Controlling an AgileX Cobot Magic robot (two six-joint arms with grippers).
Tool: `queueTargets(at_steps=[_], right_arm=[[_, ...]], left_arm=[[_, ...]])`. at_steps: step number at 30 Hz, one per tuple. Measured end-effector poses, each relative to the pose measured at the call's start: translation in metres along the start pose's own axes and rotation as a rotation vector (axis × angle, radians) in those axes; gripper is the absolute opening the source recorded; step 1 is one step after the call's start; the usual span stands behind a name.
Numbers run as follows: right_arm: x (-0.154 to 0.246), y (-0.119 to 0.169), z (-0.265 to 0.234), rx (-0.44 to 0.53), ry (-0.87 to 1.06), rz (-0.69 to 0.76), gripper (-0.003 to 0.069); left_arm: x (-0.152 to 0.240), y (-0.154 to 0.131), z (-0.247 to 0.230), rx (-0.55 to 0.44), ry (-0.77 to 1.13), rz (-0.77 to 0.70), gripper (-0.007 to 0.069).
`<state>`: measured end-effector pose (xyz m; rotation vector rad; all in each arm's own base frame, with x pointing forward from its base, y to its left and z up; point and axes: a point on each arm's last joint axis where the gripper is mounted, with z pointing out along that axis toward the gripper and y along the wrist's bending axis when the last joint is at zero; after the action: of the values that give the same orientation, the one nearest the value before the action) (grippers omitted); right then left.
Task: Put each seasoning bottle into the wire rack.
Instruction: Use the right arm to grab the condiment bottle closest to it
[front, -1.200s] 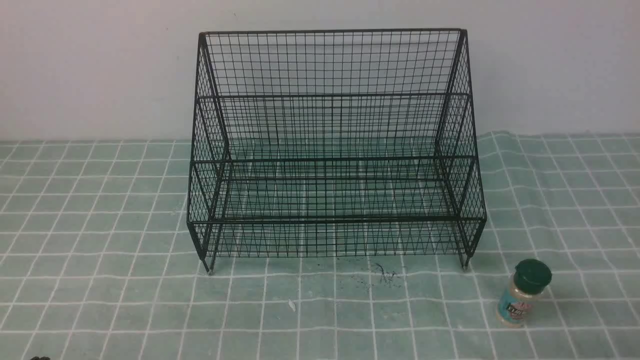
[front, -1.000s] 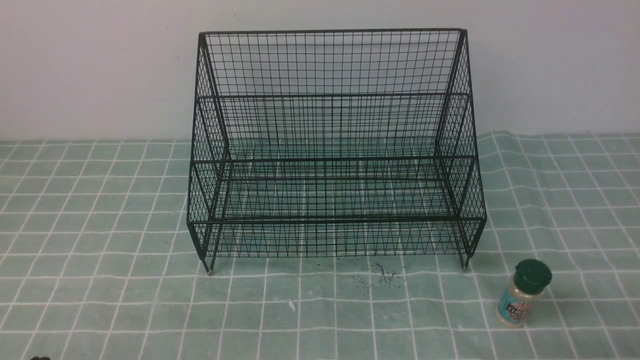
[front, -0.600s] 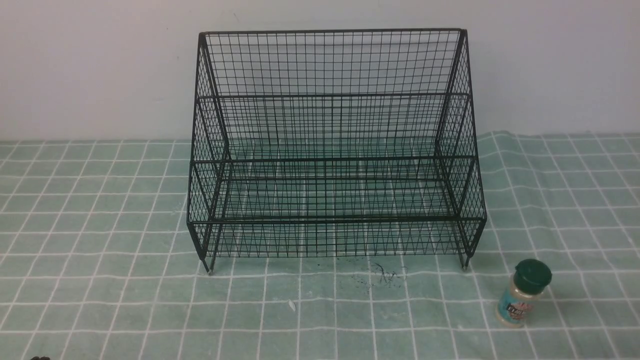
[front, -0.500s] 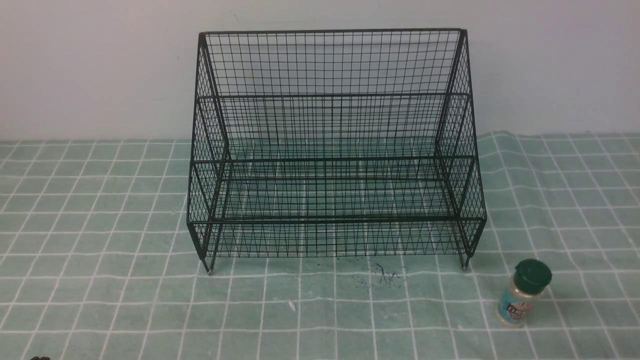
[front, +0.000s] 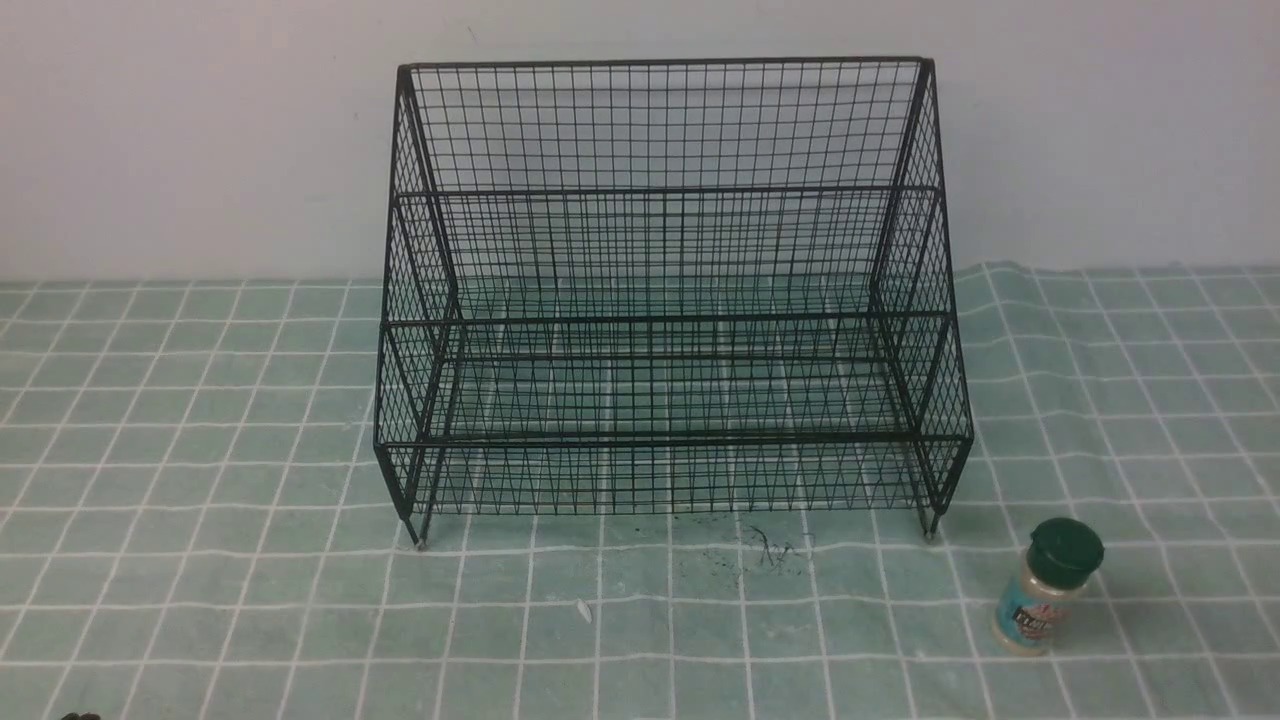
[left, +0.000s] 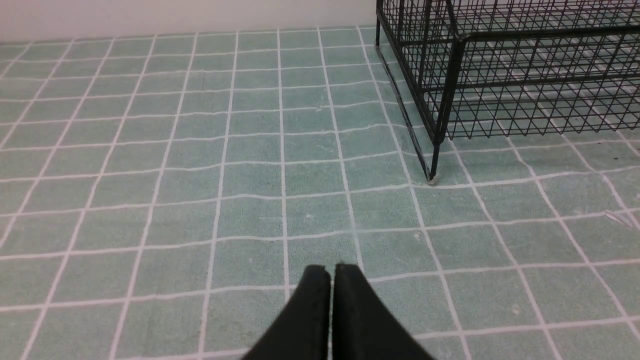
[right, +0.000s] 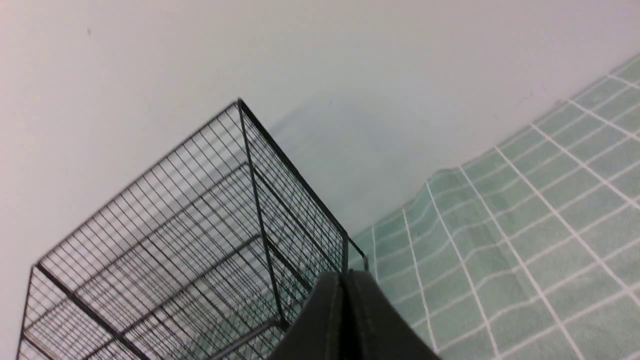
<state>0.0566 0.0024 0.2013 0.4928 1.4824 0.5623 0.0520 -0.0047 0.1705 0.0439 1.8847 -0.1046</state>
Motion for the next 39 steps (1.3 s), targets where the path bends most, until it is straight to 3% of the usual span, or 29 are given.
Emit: queueTargets(at_steps=[9, 11, 13, 17, 19, 25, 30, 35, 39], right_arm=[[-0.013, 0.005, -0.001, -0.04, -0.128, 0.032, -0.0015], [-0.024, 0.017, -0.004, -0.064, -0.102, 0.029, -0.0015], [-0.051, 0.046, -0.008, -0.095, -0.051, -0.062, -0.0015], [-0.078, 0.074, 0.003, -0.023, 0.169, -0.221, -0.0015], [-0.098, 0.092, 0.025, 0.092, 0.431, -0.339, -0.0015], [-0.109, 0.098, 0.093, 0.325, 0.939, -0.412, -0.0009], [-0.095, 0.095, 0.135, 0.334, 1.084, -0.438, 0.0027], [-0.063, 0.101, 0.168, 0.237, 1.177, -0.529, 0.0158], [-0.036, 0.103, 0.191, 0.203, 1.183, -0.596, 0.0346]], left_arm=[[0.0, 0.0, 0.0, 0.0, 0.0, 0.0, -0.0006], [0.0, 0.0, 0.0, 0.0, 0.0, 0.0, -0.0006], [0.0, 0.0, 0.0, 0.0, 0.0, 0.0, -0.0006], [0.0, 0.0, 0.0, 0.0, 0.0, 0.0, -0.0006], [0.0, 0.0, 0.0, 0.0, 0.0, 0.0, -0.0006], [0.0, 0.0, 0.0, 0.0, 0.0, 0.0, -0.0006], [0.0, 0.0, 0.0, 0.0, 0.0, 0.0, -0.0006], [0.0, 0.0, 0.0, 0.0, 0.0, 0.0, -0.0006], [0.0, 0.0, 0.0, 0.0, 0.0, 0.0, -0.0006]])
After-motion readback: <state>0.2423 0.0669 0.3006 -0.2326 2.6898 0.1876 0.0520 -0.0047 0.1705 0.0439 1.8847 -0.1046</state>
